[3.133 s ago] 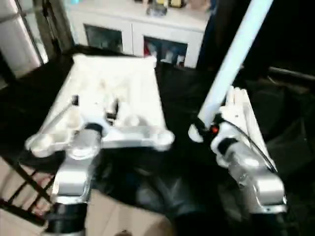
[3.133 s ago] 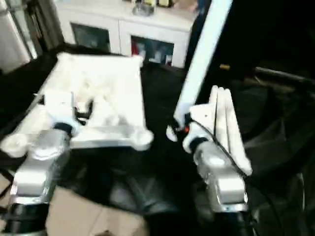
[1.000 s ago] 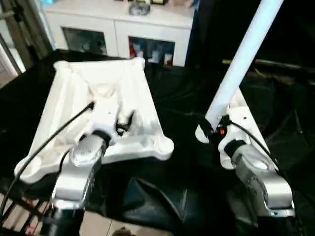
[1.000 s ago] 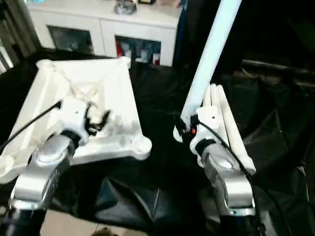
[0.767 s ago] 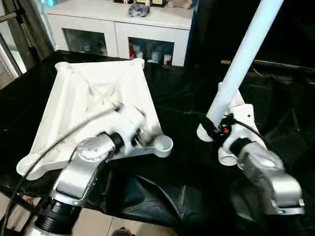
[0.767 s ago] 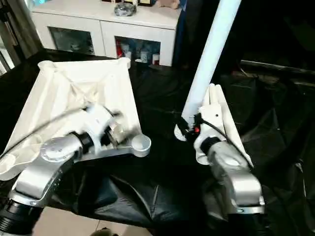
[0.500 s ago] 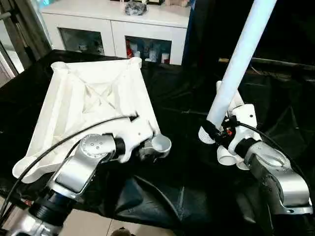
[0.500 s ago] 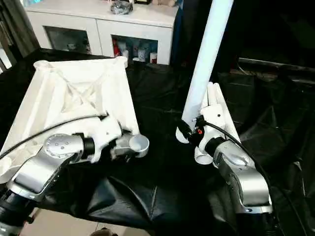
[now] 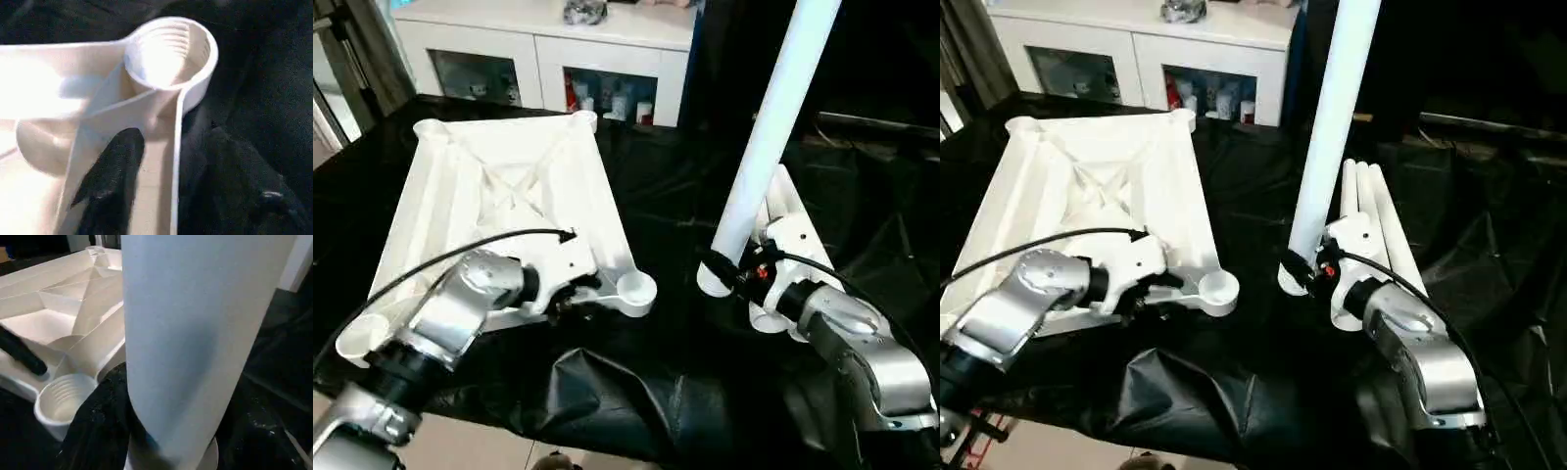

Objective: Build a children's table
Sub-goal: Insert table leg to table base

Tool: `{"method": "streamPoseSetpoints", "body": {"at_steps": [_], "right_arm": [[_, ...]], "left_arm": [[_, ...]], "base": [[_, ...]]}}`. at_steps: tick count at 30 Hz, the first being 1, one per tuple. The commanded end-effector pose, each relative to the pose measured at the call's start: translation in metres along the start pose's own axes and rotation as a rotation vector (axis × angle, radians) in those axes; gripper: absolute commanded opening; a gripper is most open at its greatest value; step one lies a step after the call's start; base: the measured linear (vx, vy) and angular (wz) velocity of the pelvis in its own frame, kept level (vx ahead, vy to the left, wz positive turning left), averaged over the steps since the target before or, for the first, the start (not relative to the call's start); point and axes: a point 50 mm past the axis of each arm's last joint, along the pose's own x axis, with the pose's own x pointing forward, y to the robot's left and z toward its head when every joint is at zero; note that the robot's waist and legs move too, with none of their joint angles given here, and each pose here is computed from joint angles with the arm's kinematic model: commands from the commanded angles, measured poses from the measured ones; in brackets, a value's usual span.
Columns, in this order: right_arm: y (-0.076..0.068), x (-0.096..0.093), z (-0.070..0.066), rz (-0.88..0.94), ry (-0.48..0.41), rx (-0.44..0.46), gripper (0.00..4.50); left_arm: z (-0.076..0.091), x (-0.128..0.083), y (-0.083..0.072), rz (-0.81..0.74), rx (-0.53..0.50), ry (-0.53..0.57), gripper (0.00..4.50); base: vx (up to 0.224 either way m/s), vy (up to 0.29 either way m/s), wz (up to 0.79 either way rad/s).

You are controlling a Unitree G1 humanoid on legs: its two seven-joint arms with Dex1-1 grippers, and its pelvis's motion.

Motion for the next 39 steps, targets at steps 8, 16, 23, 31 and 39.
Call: {"method": "streamPoseSetpoints", "body": {"at_steps": [8, 16, 23, 31, 39], "right_arm": [[0.006, -0.003, 0.005, 0.043, -0.012, -0.01, 1.91], [0.008, -0.002, 0.005, 0.049, -0.009, -0.012, 1.91], [0.007, -0.001, 0.004, 0.036, -0.006, -0.013, 1.91], [0.002, 0.011, 0.013, 0.037, -0.025, 0.043, 1.91], [0.005, 0.026, 0.031, 0.185, -0.052, 0.058, 1.91]], "left_arm": [[-0.009, -0.011, 0.015, -0.007, -0.033, 0.047, 1.56], [-0.013, -0.008, 0.019, -0.019, -0.038, 0.061, 0.79], [-0.016, -0.007, 0.02, -0.021, -0.043, 0.068, 0.29], [0.008, -0.004, 0.011, -0.089, -0.054, -0.081, 0.0], [0.026, 0.021, -0.015, -0.114, 0.013, -0.087, 0.0]], "base": [[0.0, 0.0, 0.0], [0.0, 0.0, 0.0], [0.0, 0.0, 0.0], [0.0, 0.0, 0.0], [0.0, 0.0, 0.0]]}}
